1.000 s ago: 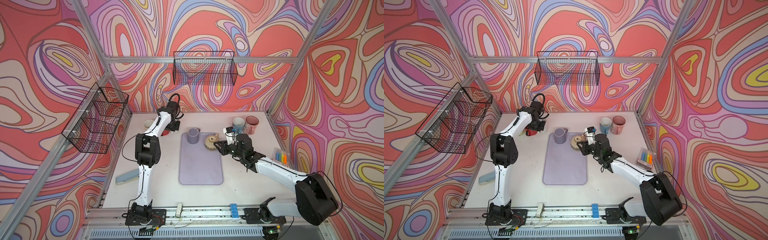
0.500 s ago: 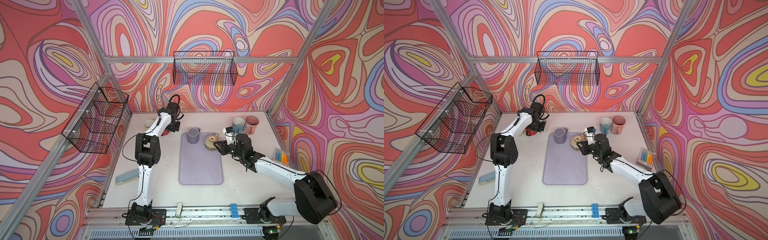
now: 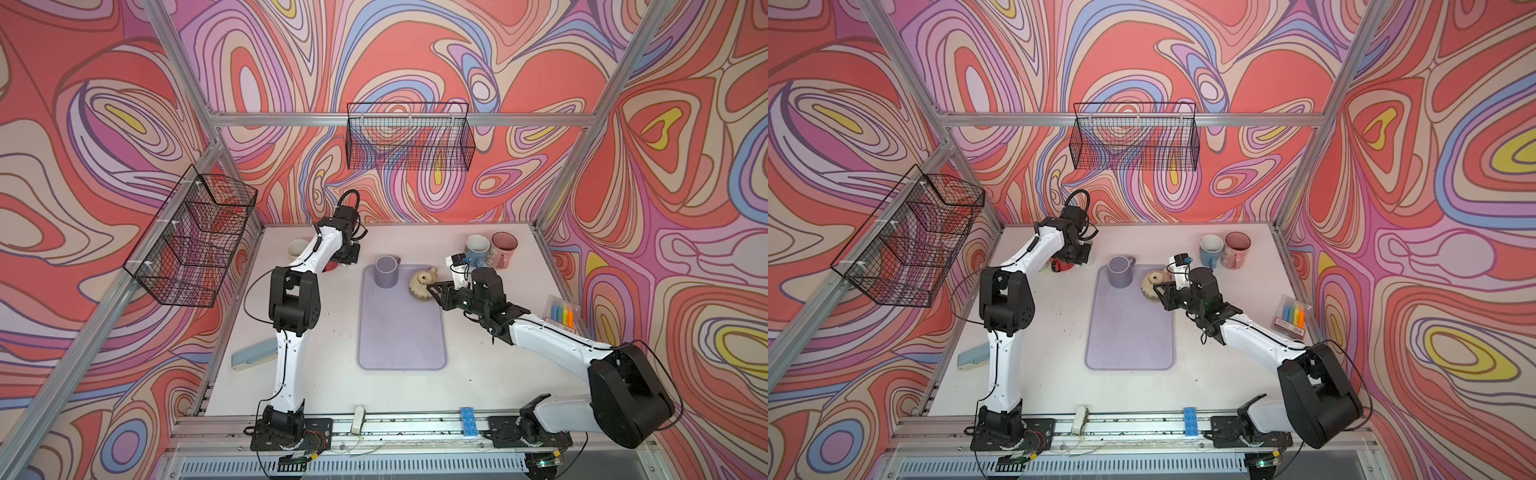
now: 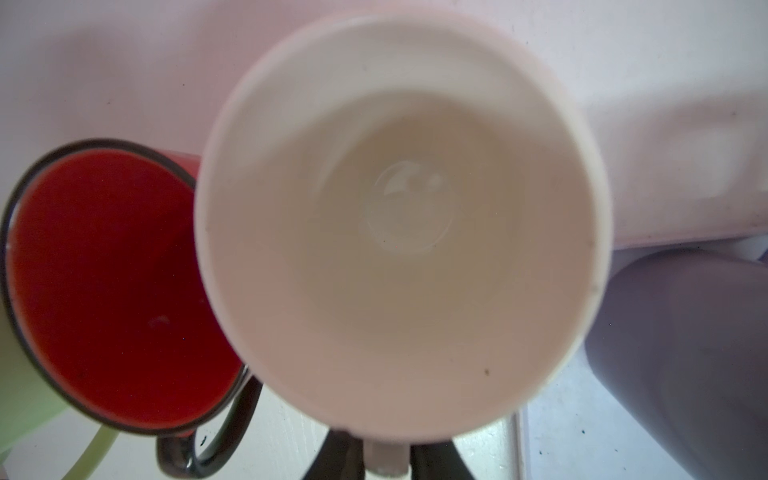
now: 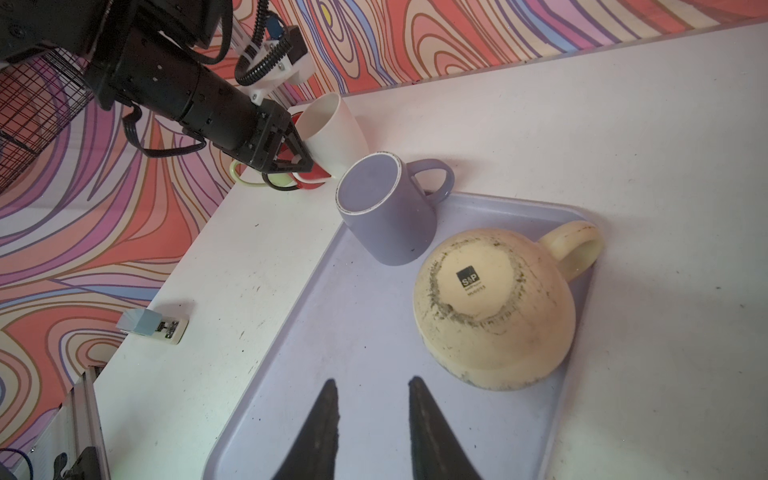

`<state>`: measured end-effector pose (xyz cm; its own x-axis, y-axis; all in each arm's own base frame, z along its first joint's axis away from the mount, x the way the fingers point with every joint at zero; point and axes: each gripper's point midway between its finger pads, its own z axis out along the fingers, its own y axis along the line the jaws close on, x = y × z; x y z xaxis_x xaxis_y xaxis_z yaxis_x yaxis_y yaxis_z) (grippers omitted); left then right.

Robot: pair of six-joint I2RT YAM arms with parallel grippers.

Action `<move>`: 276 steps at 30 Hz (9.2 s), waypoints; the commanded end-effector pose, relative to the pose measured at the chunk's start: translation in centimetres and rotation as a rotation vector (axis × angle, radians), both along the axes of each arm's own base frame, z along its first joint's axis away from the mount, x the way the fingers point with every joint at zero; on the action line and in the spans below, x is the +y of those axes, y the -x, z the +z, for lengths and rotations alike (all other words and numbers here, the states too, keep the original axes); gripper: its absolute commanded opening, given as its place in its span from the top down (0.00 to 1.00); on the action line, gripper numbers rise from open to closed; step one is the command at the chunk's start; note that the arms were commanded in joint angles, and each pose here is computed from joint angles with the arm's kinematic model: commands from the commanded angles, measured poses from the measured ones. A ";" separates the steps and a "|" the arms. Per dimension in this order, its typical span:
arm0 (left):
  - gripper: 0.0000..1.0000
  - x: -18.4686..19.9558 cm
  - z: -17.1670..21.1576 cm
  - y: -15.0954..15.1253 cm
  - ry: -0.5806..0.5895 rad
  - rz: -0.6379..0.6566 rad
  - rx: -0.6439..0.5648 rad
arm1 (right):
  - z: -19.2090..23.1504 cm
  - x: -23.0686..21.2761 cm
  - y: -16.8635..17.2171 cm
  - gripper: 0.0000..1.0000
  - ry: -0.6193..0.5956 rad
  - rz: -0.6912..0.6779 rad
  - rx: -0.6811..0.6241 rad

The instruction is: Turn the mug right side up

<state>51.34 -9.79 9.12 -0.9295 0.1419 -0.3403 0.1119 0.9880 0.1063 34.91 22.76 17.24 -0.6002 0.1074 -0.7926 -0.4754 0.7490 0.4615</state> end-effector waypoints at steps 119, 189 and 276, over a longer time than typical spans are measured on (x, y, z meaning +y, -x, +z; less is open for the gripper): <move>0.57 -1.7 15.5 21.9 0.381 -0.178 -0.575 | -7.0 -0.5 5.3 0.54 0.686 0.394 0.361; 0.57 -1.6 15.3 22.0 0.376 -0.178 -0.573 | -7.2 4.2 3.2 0.87 0.507 0.322 0.249; 0.36 -21.3 0.6 19.3 0.312 -0.149 -0.196 | -0.9 -13.0 0.1 0.60 0.222 -0.460 0.229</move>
